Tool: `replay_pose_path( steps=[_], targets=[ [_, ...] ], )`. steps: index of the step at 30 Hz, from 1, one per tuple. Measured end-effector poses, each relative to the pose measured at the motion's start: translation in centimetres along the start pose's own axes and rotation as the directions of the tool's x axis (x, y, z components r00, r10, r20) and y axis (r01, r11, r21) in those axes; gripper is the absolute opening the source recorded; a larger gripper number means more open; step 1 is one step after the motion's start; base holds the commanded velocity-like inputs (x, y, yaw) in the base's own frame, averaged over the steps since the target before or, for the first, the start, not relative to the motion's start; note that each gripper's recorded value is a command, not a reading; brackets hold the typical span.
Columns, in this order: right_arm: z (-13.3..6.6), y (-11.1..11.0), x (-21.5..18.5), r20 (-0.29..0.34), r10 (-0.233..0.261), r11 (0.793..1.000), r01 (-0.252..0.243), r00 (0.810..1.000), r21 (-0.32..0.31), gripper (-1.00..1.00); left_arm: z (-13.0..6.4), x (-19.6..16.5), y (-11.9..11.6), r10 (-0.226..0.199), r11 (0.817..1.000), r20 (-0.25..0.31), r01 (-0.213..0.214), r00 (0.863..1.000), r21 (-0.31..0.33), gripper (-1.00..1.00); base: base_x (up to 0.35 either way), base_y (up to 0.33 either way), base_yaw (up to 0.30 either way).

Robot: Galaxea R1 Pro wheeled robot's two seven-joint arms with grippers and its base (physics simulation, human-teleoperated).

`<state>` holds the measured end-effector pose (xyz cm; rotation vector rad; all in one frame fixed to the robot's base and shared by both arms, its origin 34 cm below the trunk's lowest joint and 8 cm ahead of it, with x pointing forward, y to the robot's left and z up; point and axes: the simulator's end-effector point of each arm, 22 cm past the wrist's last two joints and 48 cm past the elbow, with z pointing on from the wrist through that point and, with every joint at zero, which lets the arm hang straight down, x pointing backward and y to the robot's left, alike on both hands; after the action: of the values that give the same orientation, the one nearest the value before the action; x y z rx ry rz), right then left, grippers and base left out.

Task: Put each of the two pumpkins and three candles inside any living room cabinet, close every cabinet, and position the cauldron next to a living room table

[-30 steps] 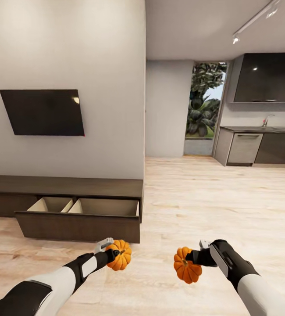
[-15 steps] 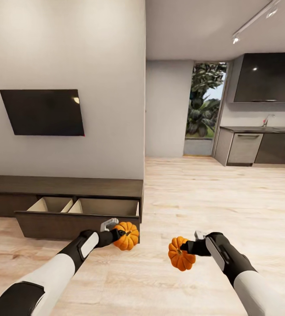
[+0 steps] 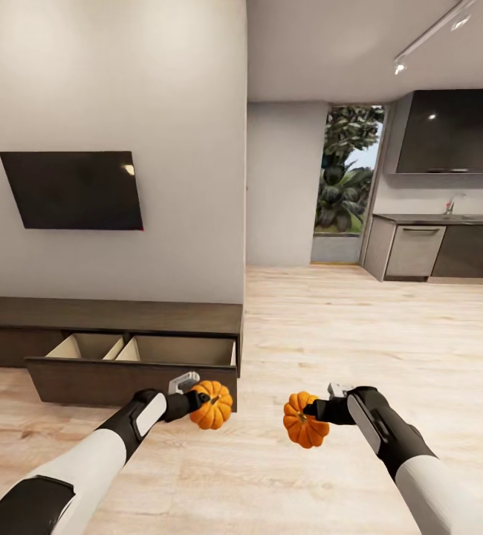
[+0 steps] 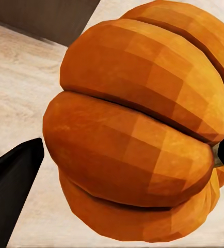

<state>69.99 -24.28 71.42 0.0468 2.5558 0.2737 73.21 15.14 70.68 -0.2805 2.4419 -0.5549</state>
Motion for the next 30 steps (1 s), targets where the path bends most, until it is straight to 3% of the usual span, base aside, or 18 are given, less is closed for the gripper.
replay_pose_path(
  steps=[10, 30],
  targets=[
    [-0.1, 0.0, -0.2, 0.005, -0.002, 1.0, 0.002, 1.0, 0.001, -1.0, -0.1, 1.0, 2.7, -0.003, 0.993, -0.035, -0.001, 0.999, -0.116, -1.0, 0.047, 0.022, 0.0],
    [-0.1, 0.2, -0.1, 0.003, -0.007, 1.0, 0.007, 1.0, 0.0, -1.0, -0.1, 1.2, 3.0, -0.001, 0.992, -0.039, -0.004, 0.999, -0.13, -1.0, 0.308, 0.111, 0.0]
  ],
)
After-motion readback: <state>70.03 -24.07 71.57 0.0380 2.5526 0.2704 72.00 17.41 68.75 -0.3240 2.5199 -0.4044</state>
